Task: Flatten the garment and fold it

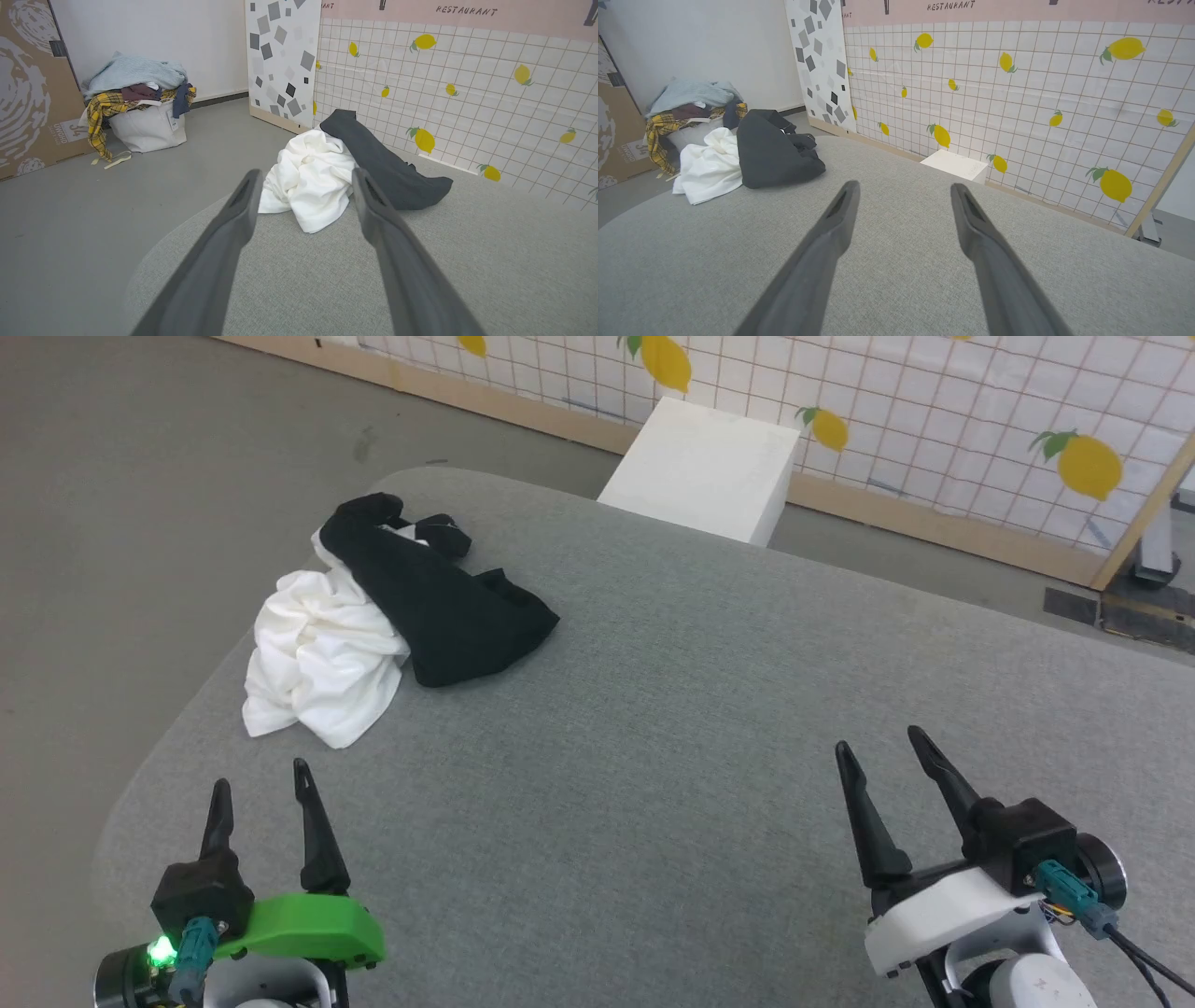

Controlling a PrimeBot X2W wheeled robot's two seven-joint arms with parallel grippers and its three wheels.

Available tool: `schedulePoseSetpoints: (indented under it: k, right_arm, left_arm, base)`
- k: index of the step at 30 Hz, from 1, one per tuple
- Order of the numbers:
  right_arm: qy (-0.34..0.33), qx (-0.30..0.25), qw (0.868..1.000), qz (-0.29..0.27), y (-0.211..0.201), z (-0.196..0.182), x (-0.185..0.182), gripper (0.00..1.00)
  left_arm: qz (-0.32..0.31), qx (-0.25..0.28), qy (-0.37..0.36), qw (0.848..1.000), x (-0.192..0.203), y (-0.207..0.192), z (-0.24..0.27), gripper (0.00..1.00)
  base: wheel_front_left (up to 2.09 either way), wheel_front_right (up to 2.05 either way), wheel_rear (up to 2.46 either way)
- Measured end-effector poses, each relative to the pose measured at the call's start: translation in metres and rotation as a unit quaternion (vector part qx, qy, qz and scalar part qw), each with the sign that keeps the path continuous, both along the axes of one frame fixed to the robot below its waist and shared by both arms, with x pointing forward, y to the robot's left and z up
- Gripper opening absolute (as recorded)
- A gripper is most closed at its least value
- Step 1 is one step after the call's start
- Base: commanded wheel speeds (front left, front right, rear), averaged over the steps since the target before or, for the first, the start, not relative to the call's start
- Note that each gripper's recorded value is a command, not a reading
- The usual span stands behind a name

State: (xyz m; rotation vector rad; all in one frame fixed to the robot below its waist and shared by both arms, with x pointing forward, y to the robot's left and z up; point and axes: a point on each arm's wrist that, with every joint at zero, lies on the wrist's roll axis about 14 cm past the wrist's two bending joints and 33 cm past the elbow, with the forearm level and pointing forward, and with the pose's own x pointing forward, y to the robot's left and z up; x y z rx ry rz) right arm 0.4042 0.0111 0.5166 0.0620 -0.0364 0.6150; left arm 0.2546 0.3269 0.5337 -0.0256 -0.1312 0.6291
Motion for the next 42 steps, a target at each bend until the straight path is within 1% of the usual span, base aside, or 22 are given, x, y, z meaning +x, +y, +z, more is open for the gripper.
schedulePoseSetpoints:
  k: [13, 24, 28, 31, 35, 39, 42]
  right_arm:
    - [-0.004, 0.009, 0.999, 0.035, 0.026, 0.001, -0.001, 1.00]
    - [-0.004, 0.017, 0.997, 0.076, 0.055, 0.002, -0.006, 1.00]
    - [-0.003, 0.021, 0.996, 0.088, 0.063, 0.001, -0.006, 1.00]
    - [0.002, 0.019, 0.995, 0.095, 0.068, -0.003, -0.006, 1.00]
    - [-0.010, 0.019, 0.995, 0.102, 0.072, 0.004, 0.004, 1.00]
    - [-0.026, 0.025, 0.994, 0.100, 0.071, 0.012, 0.022, 1.00]
    - [-0.025, 0.027, 0.995, 0.097, 0.066, 0.007, 0.034, 1.00]
  left_arm:
    - [0.043, 0.000, -0.005, 0.999, -0.022, 0.014, 0.000, 1.00]
    - [0.089, 0.002, -0.009, 0.996, -0.051, 0.027, -0.001, 1.00]
    - [0.099, -0.014, -0.019, 0.995, -0.058, 0.030, -0.002, 1.00]
    - [0.075, -0.017, -0.016, 0.997, -0.043, 0.031, -0.003, 1.00]
    - [0.043, -0.019, -0.037, 0.998, 0.004, 0.044, 0.023, 1.00]
    - [0.027, -0.050, -0.042, 0.997, 0.051, 0.063, 0.041, 1.00]
    - [0.016, -0.066, -0.022, 0.997, 0.085, 0.075, 0.046, 1.00]
  base:
    - [0.00, 0.00, 0.00]
    - [0.00, 0.00, 0.00]
    - [0.00, 0.00, 0.00]
    - [0.00, 0.00, 0.00]
    - [0.00, 0.00, 0.00]
    - [0.00, 0.00, 0.00]
    - [0.00, 0.00, 0.00]
